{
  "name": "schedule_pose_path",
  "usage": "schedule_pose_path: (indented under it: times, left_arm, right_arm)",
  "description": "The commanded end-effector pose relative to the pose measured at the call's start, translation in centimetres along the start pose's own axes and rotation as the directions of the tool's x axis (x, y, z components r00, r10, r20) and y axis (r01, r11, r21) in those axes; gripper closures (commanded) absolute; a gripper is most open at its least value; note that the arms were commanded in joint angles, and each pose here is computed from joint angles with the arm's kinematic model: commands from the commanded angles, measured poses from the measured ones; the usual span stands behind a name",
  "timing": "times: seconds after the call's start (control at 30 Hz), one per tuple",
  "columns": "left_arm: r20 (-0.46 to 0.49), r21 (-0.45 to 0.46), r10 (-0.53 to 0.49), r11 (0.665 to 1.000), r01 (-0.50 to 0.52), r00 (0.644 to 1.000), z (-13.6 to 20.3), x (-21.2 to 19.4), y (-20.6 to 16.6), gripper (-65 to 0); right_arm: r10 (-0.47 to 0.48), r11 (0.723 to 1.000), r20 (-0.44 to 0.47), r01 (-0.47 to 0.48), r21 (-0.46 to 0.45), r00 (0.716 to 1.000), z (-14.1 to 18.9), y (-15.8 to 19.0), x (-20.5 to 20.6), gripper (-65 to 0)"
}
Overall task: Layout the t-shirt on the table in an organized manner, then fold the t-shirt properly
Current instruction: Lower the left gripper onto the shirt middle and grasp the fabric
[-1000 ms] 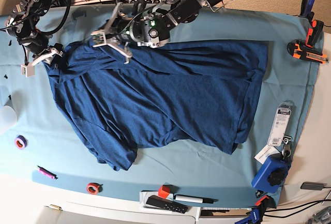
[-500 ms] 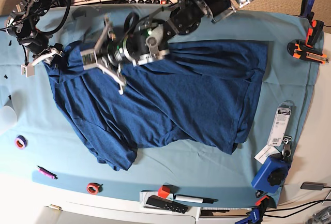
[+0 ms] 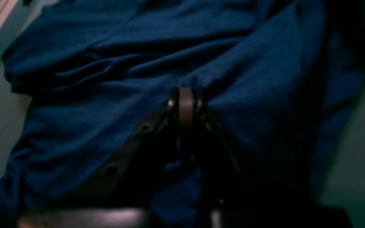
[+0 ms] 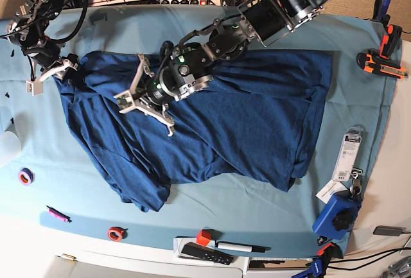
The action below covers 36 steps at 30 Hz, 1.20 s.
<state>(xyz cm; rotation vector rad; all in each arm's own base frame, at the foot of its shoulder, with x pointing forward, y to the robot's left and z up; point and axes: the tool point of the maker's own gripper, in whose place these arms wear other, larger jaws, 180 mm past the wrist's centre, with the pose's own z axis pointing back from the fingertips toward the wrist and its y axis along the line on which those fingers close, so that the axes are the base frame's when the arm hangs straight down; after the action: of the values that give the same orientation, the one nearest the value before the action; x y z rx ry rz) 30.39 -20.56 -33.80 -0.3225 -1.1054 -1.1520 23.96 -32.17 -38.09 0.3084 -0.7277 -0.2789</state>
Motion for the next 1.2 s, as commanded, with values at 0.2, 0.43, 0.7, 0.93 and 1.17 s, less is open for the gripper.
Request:
schedule_pose_path:
  times: [0.2,0.43,0.7,0.93,1.17]
  left_arm:
    - [0.1,0.141,0.029,0.989,-0.043,0.995,-0.8,2.1,4.1,-31.3]
    - [0.008,0.362,0.101,0.927,-0.097,0.995,0.0,1.3,10.2,-35.1]
    - [-0.07,0.239,0.123,0.965,-0.103,0.99,-0.6,-0.2,7.6,-35.1]
    - [-0.047,0.205,0.132,0.971,-0.12,0.99,-0.8,0.3,6.9,-35.1]
    - [-0.054,0.127,0.125,0.985,-0.117,0.991,-1.0,0.3,5.5,-35.0]
  right_arm:
    - [0.02,0.999,-0.009,-0.021,-0.029,1.0,0.5,-0.6,0.4,-23.2]
    - [0.024,0.999,0.0,-0.024,-0.033,1.0,0.7,-0.8,0.8,-23.2]
    - [-0.073,0.994,0.183,0.056,0.097,0.98,4.4,-0.9,4.0,-23.2]
    - [-0.169,0.98,0.425,0.105,0.17,0.889,10.4,-2.6,7.1,-31.2]
    - [-0.277,0.957,0.379,0.288,0.03,0.883,9.9,-6.5,4.1,-31.2]
